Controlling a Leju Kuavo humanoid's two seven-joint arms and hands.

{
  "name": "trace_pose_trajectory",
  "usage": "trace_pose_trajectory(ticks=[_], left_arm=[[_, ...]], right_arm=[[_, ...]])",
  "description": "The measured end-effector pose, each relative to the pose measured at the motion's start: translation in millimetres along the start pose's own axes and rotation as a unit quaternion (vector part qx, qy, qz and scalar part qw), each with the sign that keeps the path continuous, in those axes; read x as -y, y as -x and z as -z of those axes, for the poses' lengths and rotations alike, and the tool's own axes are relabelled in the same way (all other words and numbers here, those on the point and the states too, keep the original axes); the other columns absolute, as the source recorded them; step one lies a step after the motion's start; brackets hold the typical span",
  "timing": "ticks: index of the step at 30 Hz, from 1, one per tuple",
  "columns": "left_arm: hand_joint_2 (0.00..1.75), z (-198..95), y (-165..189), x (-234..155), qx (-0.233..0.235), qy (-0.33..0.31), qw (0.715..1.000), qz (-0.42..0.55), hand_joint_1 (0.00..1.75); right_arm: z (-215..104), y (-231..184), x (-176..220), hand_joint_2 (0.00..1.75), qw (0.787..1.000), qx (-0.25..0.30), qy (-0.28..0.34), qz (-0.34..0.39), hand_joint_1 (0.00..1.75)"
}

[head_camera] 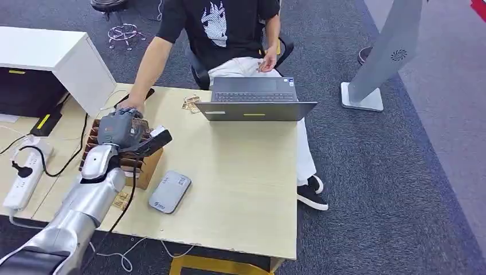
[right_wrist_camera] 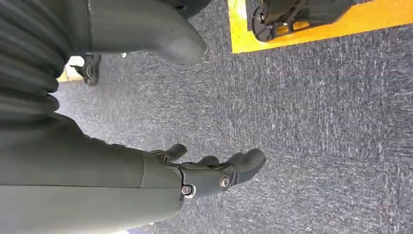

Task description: Pass the card to the sensor for recognition and then transmit it.

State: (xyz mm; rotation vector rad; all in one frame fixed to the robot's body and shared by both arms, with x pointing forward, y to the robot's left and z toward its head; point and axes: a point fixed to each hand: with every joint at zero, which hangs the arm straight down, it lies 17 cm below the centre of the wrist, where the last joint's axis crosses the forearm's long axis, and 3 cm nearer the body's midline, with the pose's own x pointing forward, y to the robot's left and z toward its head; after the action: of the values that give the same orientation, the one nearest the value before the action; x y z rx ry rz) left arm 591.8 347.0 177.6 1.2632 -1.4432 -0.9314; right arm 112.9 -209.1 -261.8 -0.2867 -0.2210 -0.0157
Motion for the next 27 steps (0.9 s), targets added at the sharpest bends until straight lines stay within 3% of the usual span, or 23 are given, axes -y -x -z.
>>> trace_pose_trajectory(ticks=[27], left_arm=[[1.75, 2.3, 0.4, 0.6, -0.002, 0.003, 1.000, -0.007, 1.75]], right_arm=[[0.0, 0.4, 0.3, 1.75, 1.000, 0.000, 0.001, 0.002, 0.00]])
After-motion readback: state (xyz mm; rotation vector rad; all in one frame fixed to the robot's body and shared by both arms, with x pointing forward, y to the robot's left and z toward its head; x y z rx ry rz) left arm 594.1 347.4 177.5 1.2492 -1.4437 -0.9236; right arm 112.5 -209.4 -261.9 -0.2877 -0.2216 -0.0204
